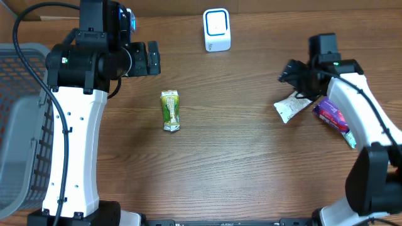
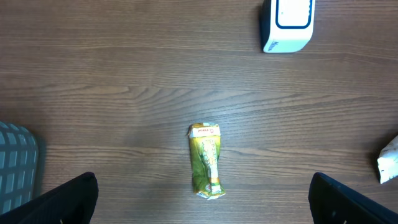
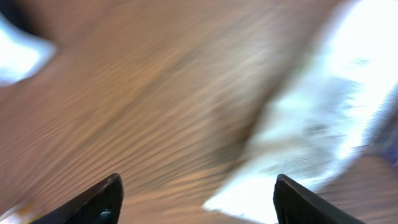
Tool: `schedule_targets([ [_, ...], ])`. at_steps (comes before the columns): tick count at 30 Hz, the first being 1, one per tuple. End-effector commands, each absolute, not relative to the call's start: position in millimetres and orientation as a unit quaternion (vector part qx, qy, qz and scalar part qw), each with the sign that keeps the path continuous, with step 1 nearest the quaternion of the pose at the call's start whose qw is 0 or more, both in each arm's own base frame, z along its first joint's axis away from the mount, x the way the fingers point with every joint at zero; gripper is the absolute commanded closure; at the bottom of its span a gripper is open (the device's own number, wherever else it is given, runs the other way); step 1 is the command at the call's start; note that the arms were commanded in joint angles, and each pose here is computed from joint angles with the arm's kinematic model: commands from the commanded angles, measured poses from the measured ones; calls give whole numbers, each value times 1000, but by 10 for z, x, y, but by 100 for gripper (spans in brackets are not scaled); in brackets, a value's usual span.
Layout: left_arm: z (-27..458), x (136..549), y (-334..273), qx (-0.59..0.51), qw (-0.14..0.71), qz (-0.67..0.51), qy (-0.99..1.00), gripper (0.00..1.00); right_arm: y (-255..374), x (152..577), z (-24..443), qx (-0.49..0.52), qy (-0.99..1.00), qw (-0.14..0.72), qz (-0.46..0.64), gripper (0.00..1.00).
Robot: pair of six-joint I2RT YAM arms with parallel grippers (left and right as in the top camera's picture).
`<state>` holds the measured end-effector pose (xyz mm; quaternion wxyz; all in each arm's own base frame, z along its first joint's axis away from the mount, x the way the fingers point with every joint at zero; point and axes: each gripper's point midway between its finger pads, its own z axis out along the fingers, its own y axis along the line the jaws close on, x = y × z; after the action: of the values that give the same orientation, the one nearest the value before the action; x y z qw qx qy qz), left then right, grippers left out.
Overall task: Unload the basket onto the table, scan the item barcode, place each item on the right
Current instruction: 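Carry white tube right and drop it near the purple bag, then move right gripper left toward the green tea carton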
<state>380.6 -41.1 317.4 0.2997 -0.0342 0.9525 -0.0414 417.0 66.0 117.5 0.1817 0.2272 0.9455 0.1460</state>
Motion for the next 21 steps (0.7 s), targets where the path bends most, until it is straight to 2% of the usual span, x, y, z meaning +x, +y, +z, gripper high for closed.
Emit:
schedule_targets([
  [1,3205,3823,-411,-30,306,-39,951,0,1166,4099,1353,156,950,175,207,19],
  [11,3205,3823,-411,-30,306,-39,951,0,2159,3856,1421,45,952,180,242,17],
  [21,3205,3823,-410,-30,306,-38,951,1,2819,3626,1278,21,945,171,278,18],
])
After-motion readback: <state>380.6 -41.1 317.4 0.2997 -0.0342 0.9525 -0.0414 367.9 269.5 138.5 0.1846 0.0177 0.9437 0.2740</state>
